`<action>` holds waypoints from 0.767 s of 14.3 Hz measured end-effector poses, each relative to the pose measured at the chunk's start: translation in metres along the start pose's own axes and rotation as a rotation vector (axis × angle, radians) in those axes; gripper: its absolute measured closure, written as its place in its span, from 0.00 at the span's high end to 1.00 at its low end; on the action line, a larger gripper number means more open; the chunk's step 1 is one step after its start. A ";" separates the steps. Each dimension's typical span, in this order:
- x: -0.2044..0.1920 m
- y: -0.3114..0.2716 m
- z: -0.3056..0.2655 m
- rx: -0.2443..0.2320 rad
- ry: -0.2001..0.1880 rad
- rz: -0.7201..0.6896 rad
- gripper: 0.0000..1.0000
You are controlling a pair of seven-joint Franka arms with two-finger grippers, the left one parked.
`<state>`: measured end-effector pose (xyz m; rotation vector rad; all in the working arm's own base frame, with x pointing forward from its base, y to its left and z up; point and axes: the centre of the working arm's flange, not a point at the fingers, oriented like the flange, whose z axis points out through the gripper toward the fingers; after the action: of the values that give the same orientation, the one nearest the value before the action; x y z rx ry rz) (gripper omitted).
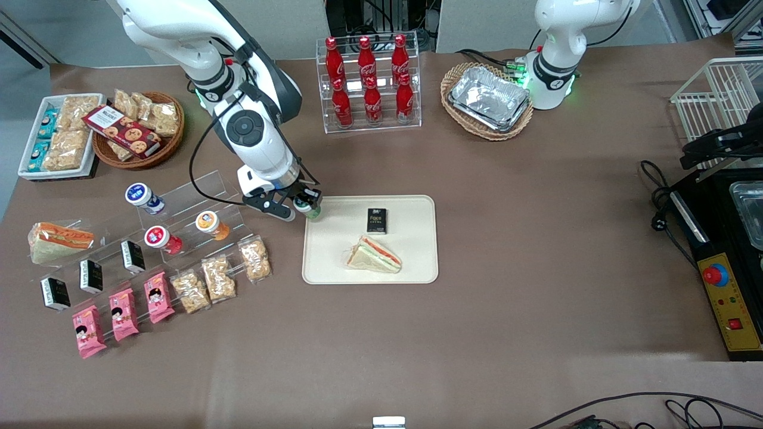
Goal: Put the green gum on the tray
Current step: 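Carry the green-lidded cup with the right gripper over the cream tray, then lower the cup onto the tray beside the black card and open the right gripper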
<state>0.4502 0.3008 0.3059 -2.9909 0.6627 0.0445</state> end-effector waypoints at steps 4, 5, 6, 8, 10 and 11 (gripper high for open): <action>-0.008 -0.007 0.025 -0.020 0.022 0.013 0.59; -0.009 -0.008 0.032 -0.031 0.033 0.019 0.59; -0.010 -0.009 0.040 -0.039 0.045 0.020 0.59; -0.015 -0.012 0.054 -0.050 0.054 0.031 0.59; -0.021 -0.018 0.061 -0.050 0.048 0.034 0.59; -0.022 -0.021 0.062 -0.048 0.046 0.037 0.59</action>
<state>0.4384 0.3342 0.2462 -3.0343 0.7329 -0.0063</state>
